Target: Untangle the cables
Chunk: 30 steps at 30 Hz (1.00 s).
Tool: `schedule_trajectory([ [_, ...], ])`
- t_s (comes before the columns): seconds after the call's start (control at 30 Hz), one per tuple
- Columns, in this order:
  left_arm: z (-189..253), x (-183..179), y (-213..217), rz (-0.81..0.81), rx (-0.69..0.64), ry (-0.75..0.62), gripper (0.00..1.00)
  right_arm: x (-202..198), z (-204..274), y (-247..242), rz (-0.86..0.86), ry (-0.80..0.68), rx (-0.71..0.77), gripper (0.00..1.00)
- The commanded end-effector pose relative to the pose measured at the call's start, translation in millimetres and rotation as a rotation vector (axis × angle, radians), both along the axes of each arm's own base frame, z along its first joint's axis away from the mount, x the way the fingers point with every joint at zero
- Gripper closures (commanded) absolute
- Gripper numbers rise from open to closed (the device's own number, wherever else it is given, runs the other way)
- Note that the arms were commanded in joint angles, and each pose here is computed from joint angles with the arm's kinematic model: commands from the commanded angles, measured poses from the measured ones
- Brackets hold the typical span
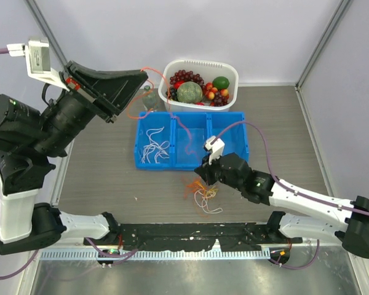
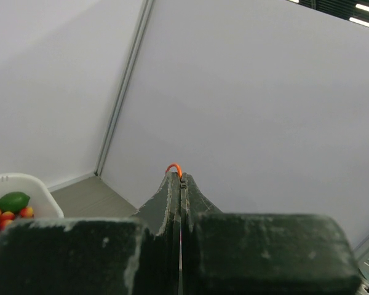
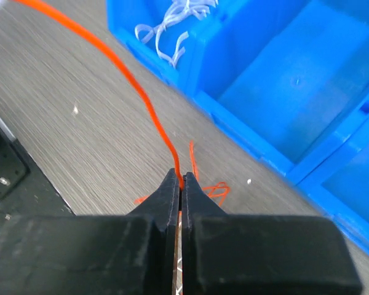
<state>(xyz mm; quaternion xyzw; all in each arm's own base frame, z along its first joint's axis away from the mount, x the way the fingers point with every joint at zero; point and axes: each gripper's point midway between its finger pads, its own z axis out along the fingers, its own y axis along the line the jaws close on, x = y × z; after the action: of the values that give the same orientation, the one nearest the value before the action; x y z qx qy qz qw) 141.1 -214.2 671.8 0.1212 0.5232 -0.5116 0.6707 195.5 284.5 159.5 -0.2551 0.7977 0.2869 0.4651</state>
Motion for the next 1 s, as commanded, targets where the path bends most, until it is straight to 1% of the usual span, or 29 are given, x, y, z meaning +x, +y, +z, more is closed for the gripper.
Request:
schedule_trajectory([
  [0.0,-18,0,11,0.031,0.006,0.025,1.00,6,123,4,-0.018,-0.151,0.216,0.99],
  [0.1,-57,17,9,0.101,0.056,0.089,1.00,-9,195,-4,0.020,-0.208,0.348,0.99],
  [0.13,-69,23,10,0.130,0.064,0.116,1.00,-11,203,-7,0.022,-0.201,0.344,0.99],
  [0.17,-82,27,10,0.149,0.070,0.142,1.00,-14,224,-9,0.029,-0.212,0.367,0.99],
  [0.23,-97,31,11,0.166,0.073,0.170,1.00,-17,223,-11,0.035,-0.189,0.345,0.99],
  [0.27,-103,31,11,0.167,0.076,0.180,1.00,-16,218,-12,0.026,-0.185,0.342,0.99],
  [0.3,-104,30,11,0.162,0.073,0.182,1.00,-11,191,-12,-0.006,-0.157,0.305,0.99],
  [0.33,-104,30,11,0.160,0.071,0.184,1.00,-7,180,-12,-0.026,-0.144,0.299,0.99],
  [0.37,-100,28,13,0.159,0.065,0.178,1.00,-5,149,-11,-0.047,-0.098,0.249,0.99],
  [0.43,-91,24,18,0.153,0.053,0.171,1.00,-9,104,-7,-0.031,-0.014,0.171,0.99],
  [0.5,-77,18,21,0.135,0.040,0.151,1.00,-15,77,-6,-0.017,0.040,0.152,0.99],
  [0.53,-70,16,21,0.125,0.034,0.138,1.00,-19,78,-6,-0.006,0.037,0.173,0.99],
  [0.57,-63,13,22,0.116,0.029,0.122,1.00,-19,65,-8,-0.006,0.037,0.167,0.99],
  [0.6,-56,12,21,0.109,0.025,0.109,1.00,-17,68,-11,-0.020,0.013,0.185,1.00],
  [0.7,-37,9,21,0.096,0.005,0.076,1.00,-11,47,-16,-0.060,-0.005,0.183,0.99],
  [0.77,-27,7,20,0.086,-0.009,0.062,1.00,-10,28,-11,-0.055,0.021,0.155,0.99],
  [0.87,-16,3,20,0.068,-0.025,0.042,1.00,-10,18,-2,-0.033,0.053,0.124,0.99],
  [0.9,-13,2,21,0.064,-0.032,0.038,1.00,-9,14,0,-0.034,0.061,0.111,0.98],
  [0.93,-10,2,21,0.061,-0.037,0.035,1.00,-6,16,1,-0.044,0.049,0.129,0.96],
  [0.97,-7,0,22,0.055,-0.046,0.031,1.00,-2,15,2,-0.058,0.045,0.133,0.91],
])
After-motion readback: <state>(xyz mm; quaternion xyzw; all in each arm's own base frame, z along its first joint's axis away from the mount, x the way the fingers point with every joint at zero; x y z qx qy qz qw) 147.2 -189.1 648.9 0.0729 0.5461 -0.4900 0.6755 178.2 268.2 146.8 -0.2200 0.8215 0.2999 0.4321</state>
